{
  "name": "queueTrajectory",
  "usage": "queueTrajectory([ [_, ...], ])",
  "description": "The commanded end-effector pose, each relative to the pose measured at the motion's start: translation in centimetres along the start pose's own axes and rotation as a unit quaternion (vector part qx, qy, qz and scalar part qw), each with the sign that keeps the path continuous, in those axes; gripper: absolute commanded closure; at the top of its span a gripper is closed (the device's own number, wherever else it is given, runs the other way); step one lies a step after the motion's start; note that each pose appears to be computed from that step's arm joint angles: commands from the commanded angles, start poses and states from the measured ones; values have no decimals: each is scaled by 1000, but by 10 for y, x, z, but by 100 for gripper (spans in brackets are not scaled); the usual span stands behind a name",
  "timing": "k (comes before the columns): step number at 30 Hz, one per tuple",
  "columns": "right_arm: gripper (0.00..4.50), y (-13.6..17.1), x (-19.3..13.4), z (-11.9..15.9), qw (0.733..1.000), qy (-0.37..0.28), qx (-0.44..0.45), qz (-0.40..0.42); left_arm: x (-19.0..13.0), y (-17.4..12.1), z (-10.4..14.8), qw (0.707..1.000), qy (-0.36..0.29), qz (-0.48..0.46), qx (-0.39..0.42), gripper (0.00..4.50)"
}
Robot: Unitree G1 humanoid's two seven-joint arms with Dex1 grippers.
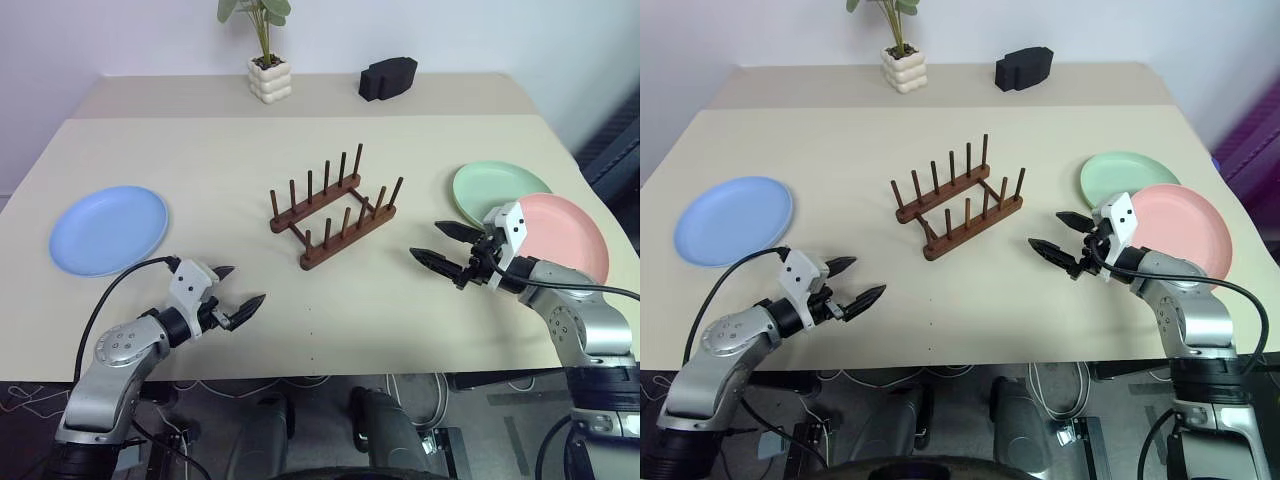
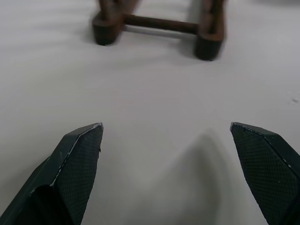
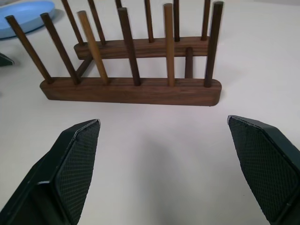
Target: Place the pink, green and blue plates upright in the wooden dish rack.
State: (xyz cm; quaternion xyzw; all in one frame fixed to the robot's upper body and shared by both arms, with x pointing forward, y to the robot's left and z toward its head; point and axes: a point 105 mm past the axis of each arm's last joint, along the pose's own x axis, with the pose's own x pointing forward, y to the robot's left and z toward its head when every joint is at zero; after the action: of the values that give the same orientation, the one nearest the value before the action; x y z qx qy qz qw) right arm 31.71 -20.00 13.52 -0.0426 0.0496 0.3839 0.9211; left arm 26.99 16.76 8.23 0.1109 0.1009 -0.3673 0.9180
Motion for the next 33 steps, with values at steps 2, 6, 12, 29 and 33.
queueTrajectory([
  [2,7,19,-1,6,1000,-19,-12,8,17,-11,11,998,-8,-44,34,0],
  [6,7,43,3,-1,1000,-26,2,15,48,-19,13,996,-7,-67,54,0],
  [12,7,73,14,-4,999,-38,20,19,74,-12,11,997,-19,-52,56,0],
  [29,0,92,27,-10,998,-40,27,32,110,-19,13,995,-41,-67,57,377],
  [33,0,92,27,-10,998,-41,27,32,110,-19,13,995,-41,-67,58,377],
])
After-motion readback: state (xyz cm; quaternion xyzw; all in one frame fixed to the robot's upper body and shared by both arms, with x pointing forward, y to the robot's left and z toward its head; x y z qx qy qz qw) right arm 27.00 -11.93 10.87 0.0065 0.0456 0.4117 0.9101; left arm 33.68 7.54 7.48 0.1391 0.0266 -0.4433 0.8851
